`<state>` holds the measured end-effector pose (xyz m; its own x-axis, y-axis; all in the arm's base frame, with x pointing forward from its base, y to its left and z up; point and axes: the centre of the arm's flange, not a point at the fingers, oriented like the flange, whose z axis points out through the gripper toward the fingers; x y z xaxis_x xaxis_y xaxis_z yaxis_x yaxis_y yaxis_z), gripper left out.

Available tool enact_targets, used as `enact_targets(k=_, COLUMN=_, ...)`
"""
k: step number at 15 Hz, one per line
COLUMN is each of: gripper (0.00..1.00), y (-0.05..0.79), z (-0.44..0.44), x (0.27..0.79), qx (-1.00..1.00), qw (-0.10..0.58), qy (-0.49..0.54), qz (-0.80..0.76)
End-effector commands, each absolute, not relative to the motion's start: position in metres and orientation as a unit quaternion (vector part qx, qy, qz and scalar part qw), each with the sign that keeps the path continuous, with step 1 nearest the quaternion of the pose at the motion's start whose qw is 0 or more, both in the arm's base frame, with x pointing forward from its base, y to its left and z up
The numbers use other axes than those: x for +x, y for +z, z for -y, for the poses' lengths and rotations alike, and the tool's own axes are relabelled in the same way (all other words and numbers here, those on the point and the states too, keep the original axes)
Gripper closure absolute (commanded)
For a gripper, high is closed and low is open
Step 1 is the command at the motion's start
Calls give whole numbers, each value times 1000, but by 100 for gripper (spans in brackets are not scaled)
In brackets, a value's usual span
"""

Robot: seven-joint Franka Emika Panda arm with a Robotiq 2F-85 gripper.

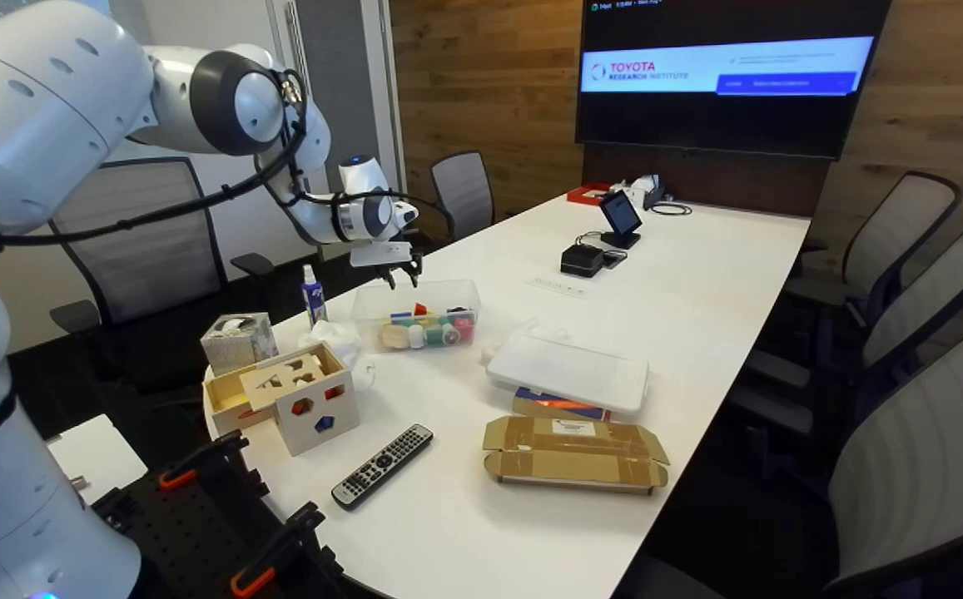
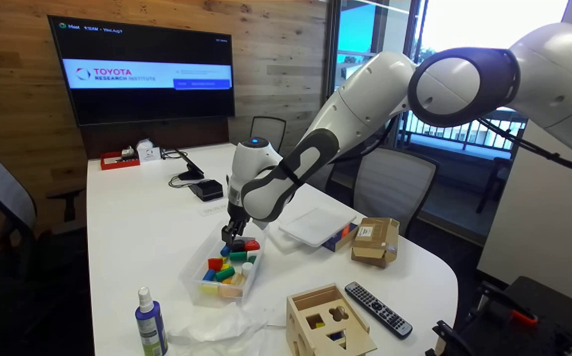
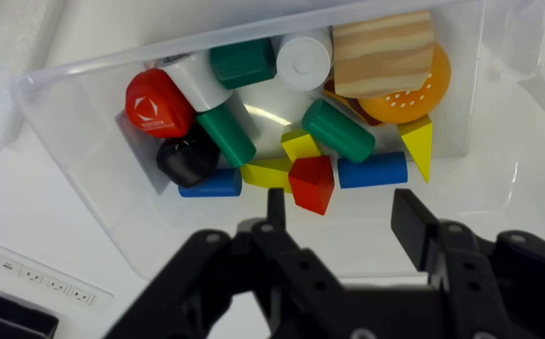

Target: Remove the brown object from the box on the left and put it in the clear container.

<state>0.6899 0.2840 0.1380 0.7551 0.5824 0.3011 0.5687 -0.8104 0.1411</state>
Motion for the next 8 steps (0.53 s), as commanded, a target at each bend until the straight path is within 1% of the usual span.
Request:
enact_targets(k=1, gripper=8, y=168, z=-272, x=691, qx=944, qw=24, qy=152, qz=-291)
enact_targets(k=2, gripper=1, y=178, z=-266, x=686, qx=946, qw=28, qy=150, qz=-287)
enact_targets(k=3, gripper=0, y=187, z=-261, x=683, qx=947, qw=33, qy=147, qz=-283)
enact_targets(k=8, gripper=0, y=244, z=-230, x=652, qx=953, qw=38, qy=99, qz=-284)
